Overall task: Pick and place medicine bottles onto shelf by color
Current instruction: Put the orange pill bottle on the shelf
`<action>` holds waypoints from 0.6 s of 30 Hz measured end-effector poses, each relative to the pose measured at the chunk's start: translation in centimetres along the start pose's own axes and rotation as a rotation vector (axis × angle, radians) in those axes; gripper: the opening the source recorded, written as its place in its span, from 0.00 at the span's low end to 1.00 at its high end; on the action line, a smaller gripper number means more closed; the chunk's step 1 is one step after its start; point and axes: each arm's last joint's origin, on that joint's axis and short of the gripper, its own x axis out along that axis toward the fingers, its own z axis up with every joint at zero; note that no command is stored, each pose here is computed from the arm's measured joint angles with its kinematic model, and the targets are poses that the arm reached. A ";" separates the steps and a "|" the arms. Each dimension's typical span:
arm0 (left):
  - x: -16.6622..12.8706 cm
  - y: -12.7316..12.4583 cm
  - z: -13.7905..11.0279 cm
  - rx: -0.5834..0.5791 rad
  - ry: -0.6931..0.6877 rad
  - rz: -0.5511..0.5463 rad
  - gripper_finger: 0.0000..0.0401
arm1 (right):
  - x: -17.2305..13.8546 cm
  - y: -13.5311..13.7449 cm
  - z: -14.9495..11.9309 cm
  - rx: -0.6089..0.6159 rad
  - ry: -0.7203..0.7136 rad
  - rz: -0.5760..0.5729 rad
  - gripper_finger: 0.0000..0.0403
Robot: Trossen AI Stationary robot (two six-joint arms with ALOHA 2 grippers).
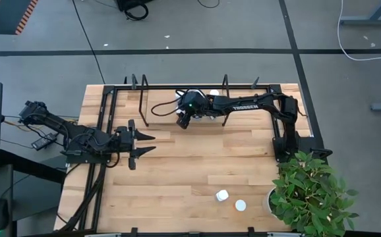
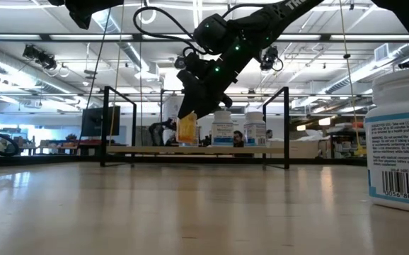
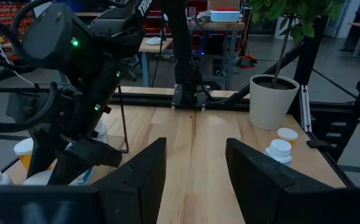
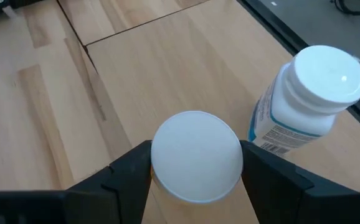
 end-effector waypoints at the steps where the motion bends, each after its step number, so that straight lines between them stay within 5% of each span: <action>1: 0.0 0.0 0.0 0.000 0.000 0.000 0.43 | 0.1 0.1 0.0 0.002 -0.003 -0.001 0.58; 18: 0.0 0.0 0.0 0.000 0.000 0.000 0.43 | 0.3 0.5 -0.5 -0.009 -0.003 -0.005 0.58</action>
